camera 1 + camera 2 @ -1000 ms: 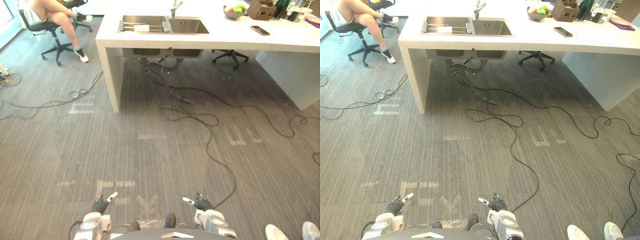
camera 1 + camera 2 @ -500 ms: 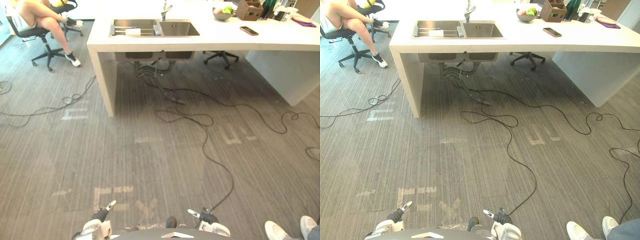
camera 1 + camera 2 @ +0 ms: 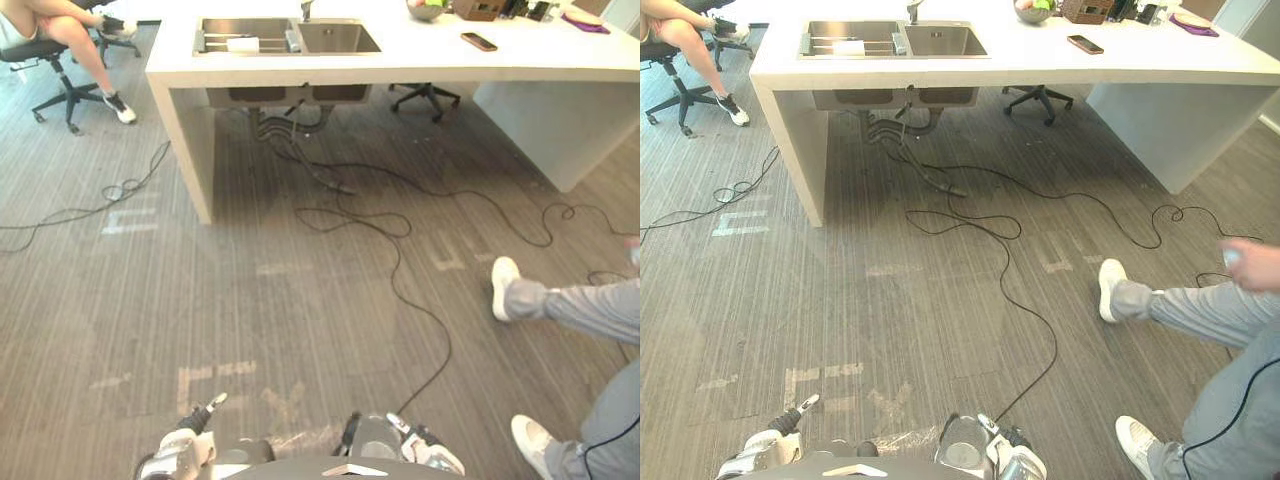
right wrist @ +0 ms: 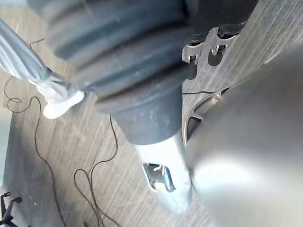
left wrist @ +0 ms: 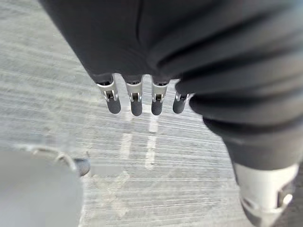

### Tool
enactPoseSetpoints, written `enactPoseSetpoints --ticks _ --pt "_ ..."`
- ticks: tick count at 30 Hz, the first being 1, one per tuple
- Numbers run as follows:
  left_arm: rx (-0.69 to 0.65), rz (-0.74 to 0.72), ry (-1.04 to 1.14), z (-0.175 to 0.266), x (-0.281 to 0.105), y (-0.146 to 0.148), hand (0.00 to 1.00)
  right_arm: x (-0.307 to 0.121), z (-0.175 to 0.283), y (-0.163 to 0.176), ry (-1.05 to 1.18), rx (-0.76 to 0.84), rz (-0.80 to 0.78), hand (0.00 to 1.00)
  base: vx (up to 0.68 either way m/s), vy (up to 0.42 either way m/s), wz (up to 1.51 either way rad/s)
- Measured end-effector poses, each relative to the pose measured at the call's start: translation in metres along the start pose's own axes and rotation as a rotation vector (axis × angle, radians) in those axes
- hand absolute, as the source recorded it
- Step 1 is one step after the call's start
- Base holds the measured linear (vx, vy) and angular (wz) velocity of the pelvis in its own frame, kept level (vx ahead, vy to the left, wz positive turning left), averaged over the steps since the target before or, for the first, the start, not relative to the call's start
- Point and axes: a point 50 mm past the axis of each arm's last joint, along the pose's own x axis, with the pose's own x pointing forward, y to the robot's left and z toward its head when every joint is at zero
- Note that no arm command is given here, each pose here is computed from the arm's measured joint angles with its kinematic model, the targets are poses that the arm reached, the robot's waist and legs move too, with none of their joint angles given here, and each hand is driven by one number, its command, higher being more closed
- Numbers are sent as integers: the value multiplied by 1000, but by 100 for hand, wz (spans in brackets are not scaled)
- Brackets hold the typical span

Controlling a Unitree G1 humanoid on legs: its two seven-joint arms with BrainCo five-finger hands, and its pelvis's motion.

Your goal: Walk over to the sink, pick up the cup, carry it to the dishwasher, place the cup inside the dishwasher, then close the dishwasher door

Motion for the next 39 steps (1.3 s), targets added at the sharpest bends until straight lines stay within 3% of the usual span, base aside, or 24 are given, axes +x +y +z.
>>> enactPoseSetpoints --ticks 3,8,18,26,30,33,39 --pt "40 -55 -61 12 -1 -14 0 -1 6 2 -33 8 16 0 225 -149 32" --pt "-125 -170 -156 37 -7 -36 0 -3 -5 -13 9 30 -22 0 385 -312 46" --pt "-245 -276 -399 84 -26 -72 0 -2 4 -39 15 31 -22 0 501 -274 15" --pt "-411 -229 -723 140 -68 -63 0 5 42 -18 -107 -7 51 0 390 8 -7" --pt "-504 -161 -807 151 -81 -45 0 0 22 -46 -23 25 -6 0 419 223 -12" --pt "-542 -94 -925 176 -91 -19 0 -1 2 -32 47 88 38 0 333 215 26" --pt "-612 -68 -1079 191 -124 -13 0 -3 -15 -40 146 147 -8 0 247 173 8"
